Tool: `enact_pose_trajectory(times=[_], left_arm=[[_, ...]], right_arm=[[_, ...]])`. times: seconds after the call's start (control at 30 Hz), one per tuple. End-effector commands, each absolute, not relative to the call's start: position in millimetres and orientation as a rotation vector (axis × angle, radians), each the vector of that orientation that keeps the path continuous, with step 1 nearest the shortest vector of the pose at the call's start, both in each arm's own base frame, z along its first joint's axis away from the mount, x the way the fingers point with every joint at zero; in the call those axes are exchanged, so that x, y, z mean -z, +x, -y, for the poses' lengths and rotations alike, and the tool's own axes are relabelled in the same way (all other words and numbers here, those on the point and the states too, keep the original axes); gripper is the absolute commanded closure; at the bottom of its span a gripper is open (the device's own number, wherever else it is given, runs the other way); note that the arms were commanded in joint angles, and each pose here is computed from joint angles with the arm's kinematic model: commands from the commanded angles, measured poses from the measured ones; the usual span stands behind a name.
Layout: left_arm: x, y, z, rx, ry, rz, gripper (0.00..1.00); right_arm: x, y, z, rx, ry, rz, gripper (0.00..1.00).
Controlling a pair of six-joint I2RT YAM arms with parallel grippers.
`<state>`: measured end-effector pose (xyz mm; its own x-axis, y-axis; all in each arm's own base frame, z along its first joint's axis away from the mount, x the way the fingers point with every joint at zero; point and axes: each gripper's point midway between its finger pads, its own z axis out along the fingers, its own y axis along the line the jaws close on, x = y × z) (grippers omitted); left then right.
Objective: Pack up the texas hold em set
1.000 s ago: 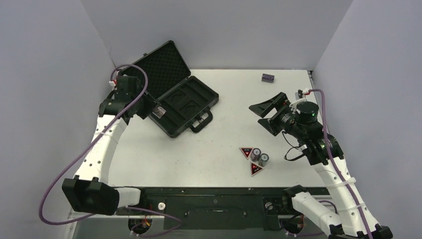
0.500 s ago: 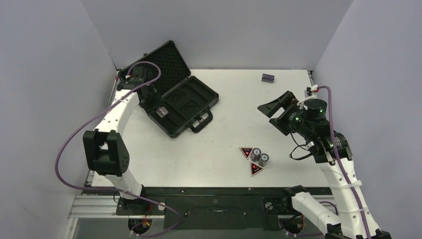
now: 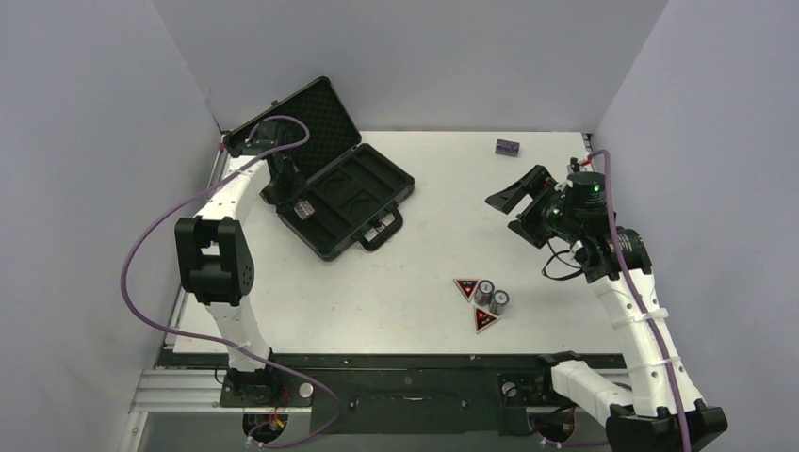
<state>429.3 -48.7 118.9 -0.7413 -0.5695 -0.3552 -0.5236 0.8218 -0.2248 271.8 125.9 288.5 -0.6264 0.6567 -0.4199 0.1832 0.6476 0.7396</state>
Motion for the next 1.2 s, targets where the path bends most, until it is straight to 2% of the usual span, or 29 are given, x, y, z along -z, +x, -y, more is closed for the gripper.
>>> enact_pose_trajectory(times=[0.0,0.23,1.17], left_arm=[[-134.1,448.0,35.2,0.127,-0.799,-2.53,1.0],[-113.0,453.9,28.0,0.07,-0.811,-2.56,1.0],[-68.5,452.8,11.2,-0.014,-0.903,-2.626,1.0]], right_arm=[[-306.9,278.5,-121.9,-0.887,0.583,-2.127,0.23],[-303.0,276.1,-115.1,-0.819,0.555,-2.172,0.23],[-294.4,292.6,-128.9,-0.884,0.568,-2.21,0.23]])
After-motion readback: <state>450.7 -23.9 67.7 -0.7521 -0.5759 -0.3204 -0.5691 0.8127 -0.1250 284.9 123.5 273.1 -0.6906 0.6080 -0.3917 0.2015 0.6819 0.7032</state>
